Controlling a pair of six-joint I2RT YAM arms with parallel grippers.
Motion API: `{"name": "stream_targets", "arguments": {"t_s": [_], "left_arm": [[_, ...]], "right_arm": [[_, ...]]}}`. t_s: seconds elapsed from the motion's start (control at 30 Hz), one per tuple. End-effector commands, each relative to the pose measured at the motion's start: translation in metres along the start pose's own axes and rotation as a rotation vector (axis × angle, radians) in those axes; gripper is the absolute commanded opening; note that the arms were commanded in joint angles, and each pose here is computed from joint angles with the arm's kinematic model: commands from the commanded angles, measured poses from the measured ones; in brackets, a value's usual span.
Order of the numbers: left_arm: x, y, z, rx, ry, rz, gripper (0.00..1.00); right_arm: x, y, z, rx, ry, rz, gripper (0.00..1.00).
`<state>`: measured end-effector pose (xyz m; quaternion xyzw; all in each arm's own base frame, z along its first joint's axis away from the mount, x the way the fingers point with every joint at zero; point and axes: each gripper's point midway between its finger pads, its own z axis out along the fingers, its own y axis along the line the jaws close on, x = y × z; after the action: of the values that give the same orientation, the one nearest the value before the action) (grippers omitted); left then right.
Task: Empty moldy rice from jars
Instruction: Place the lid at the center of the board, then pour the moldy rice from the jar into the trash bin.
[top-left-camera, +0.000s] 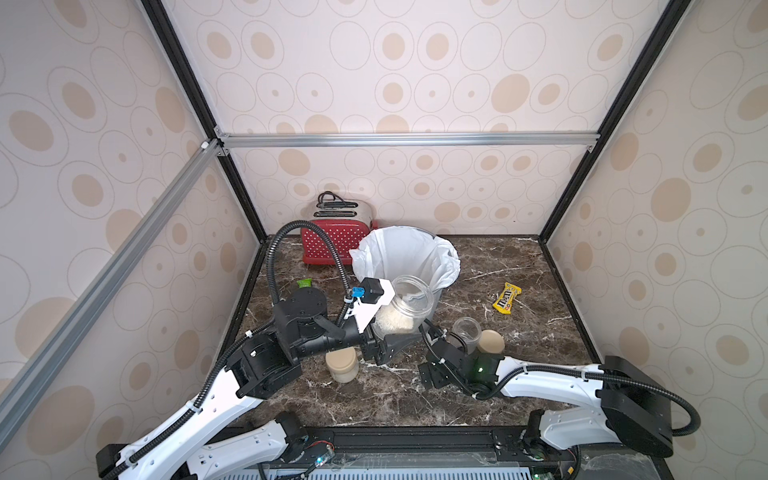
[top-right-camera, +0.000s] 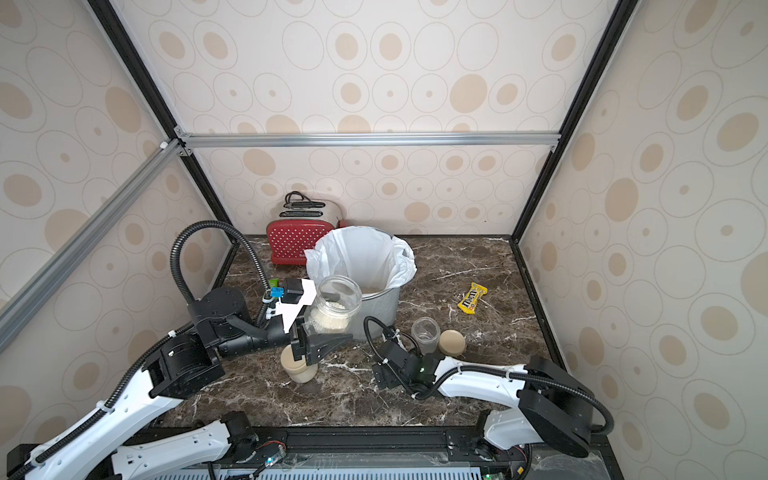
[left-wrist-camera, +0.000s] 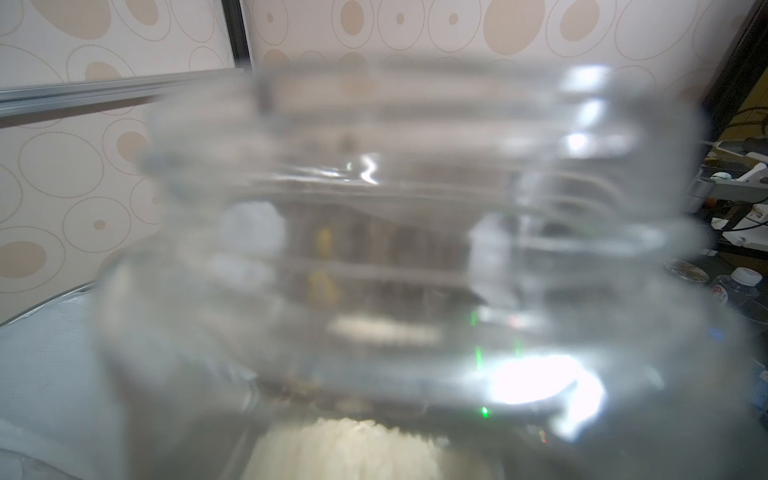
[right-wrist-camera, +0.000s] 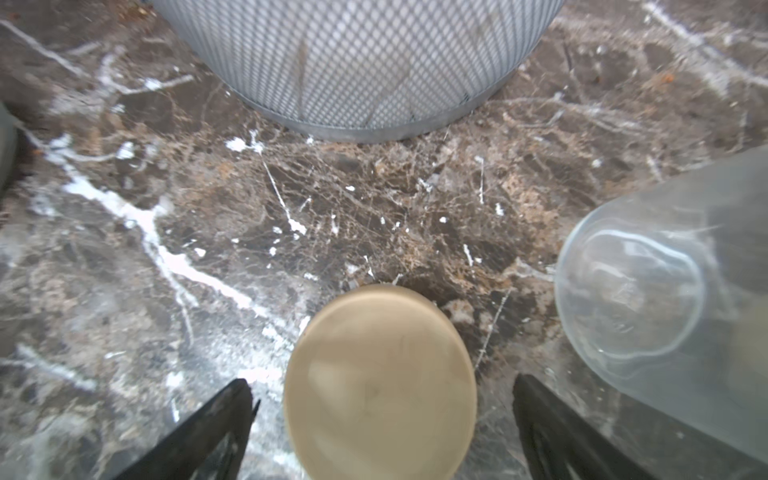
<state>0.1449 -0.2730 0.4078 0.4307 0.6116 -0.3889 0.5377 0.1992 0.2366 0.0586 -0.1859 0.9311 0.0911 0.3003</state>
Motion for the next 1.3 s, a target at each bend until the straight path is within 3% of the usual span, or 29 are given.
{"name": "stream_targets", "arguments": {"t_s": [0.0,0.37,0.6,0.8,0.97,1.27], "left_arm": [[-0.041,-0.005,-0.016,-0.006,-0.131,0.079,0.37],[-0.039,0.021,-0.005,-0.024,-0.055,0.043,0.37],[-0.029,0.053,0.004,-0.066,0.074,0.090,0.38],[-0.028,0.100,0.001,-0.124,0.094,0.069,0.38],[-0.025,0.133,0.002,-0.150,0.122,0.071,0.38],[-0.010,0.154,0.013,-0.122,0.239,0.103,0.39]], "right_arm": [[-0.005,-0.003,-0.015,0.012,-0.017,-0.021,1.00],[-0.023,-0.009,-0.073,-0.068,-0.105,-0.009,1.00],[-0.054,-0.004,-0.129,-0.172,-0.213,-0.005,1.00],[-0.118,0.000,-0.204,-0.236,-0.474,-0.071,1.00],[-0.186,0.008,-0.262,-0.206,-0.673,-0.170,1.00],[-0.288,0.035,-0.299,-0.429,-0.751,-0.357,1.00]]}}
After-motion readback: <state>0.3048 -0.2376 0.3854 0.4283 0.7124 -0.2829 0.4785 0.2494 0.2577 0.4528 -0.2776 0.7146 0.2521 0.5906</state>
